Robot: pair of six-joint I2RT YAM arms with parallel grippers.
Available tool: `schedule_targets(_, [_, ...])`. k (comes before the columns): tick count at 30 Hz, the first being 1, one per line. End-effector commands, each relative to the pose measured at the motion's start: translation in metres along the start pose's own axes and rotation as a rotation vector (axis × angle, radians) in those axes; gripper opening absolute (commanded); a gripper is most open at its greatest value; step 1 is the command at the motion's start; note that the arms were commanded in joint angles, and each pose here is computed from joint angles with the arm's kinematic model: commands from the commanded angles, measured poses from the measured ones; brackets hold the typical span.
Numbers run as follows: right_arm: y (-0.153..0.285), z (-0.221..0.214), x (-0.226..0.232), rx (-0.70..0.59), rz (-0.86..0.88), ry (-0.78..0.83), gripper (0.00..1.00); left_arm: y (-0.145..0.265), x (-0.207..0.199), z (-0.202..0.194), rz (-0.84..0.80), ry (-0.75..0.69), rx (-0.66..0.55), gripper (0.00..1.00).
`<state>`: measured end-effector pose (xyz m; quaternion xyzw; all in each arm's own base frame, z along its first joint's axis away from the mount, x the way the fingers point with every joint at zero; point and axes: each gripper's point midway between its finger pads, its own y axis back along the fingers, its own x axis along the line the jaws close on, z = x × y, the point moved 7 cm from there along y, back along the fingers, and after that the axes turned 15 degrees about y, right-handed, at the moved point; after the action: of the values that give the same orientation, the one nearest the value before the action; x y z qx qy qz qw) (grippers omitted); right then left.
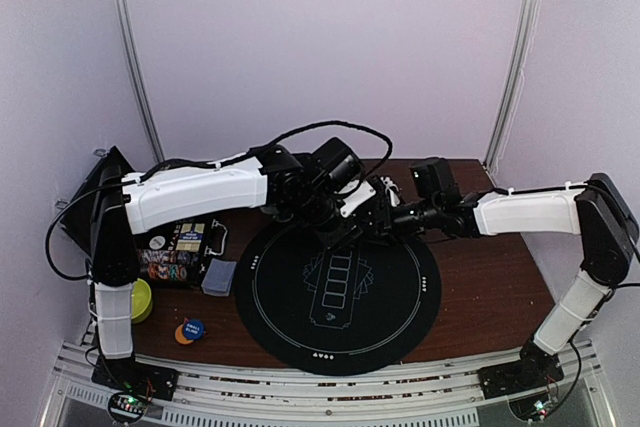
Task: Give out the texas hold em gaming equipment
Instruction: Pass from the left arm to the right
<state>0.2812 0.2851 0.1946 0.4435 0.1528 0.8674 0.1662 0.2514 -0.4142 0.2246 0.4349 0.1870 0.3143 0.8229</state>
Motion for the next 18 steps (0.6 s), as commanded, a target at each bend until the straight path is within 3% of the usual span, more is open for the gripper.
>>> schedule_targets(1, [-0.004, 0.002, 0.009, 0.020, 0.019, 0.042, 0.29, 0.016, 0.003, 0.016, 0.018, -0.001, -0.083, 0.43])
schedule_targets(5, [-0.003, 0.001, 0.005, 0.047, -0.034, 0.063, 0.01, 0.016, 0.004, 0.016, 0.016, 0.002, -0.083, 0.43])
schedule_targets(7, [0.000, 0.002, 0.003, 0.052, -0.072, 0.078, 0.00, 0.018, 0.004, 0.014, 0.012, 0.004, -0.082, 0.45])
schedule_targets(8, [0.003, 0.002, 0.000, 0.060, -0.098, 0.084, 0.00, 0.019, 0.004, 0.014, 0.008, 0.005, -0.080, 0.52])
schedule_targets(10, [0.014, 0.002, -0.007, 0.077, -0.151, 0.084, 0.00, 0.023, 0.005, 0.010, 0.006, 0.018, -0.075, 0.79])
schedule_targets(12, [0.032, -0.004, -0.023, 0.106, -0.222, 0.056, 0.00, 0.032, 0.008, 0.005, 0.007, 0.044, -0.077, 0.96])
schedule_targets(18, [0.098, -0.045, -0.078, 0.148, -0.369, -0.091, 0.00, 0.051, 0.034, -0.030, 0.010, 0.191, -0.032, 0.98])
